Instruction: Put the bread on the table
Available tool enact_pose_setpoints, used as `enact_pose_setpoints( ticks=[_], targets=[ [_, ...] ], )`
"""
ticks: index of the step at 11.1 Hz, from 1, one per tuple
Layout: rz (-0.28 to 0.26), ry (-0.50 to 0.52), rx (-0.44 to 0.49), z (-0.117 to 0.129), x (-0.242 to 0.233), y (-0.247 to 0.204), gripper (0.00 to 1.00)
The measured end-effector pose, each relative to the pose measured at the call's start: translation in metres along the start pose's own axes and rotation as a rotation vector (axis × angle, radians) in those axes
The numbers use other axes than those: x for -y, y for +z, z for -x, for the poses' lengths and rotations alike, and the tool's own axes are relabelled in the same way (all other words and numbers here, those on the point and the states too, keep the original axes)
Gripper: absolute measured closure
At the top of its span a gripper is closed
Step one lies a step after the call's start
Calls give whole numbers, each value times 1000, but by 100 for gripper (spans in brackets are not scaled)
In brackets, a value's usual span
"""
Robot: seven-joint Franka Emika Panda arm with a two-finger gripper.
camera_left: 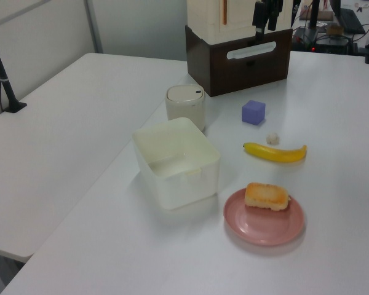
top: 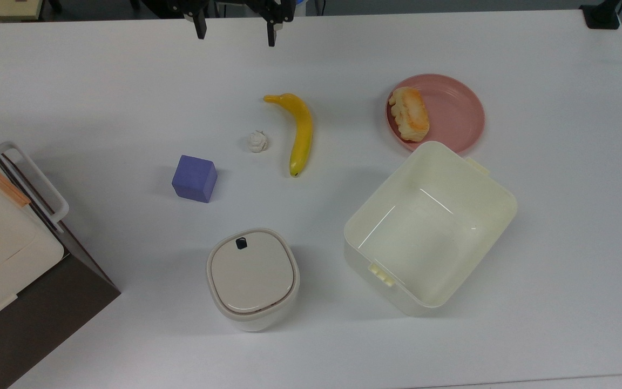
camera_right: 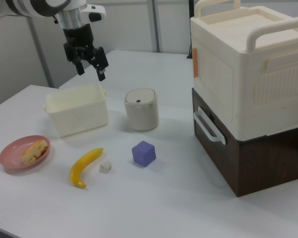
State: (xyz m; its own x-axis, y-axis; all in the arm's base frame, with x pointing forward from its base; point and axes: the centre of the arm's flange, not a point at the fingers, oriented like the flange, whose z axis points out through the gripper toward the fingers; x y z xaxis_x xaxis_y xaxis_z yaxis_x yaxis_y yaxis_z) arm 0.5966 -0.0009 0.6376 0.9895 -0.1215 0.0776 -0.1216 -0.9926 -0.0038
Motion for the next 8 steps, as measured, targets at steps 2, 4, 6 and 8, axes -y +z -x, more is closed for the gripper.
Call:
enact_pose_setpoints(
  ticks=[2, 4, 6, 8],
  targets=[
    [0, 15, 1, 0, 1, 0, 0],
    [0, 29, 1, 0, 3, 0, 0],
    [0, 31, 1, 0, 2, 0, 0],
    [0, 31, 1, 0, 2, 0, 0]
  ],
)
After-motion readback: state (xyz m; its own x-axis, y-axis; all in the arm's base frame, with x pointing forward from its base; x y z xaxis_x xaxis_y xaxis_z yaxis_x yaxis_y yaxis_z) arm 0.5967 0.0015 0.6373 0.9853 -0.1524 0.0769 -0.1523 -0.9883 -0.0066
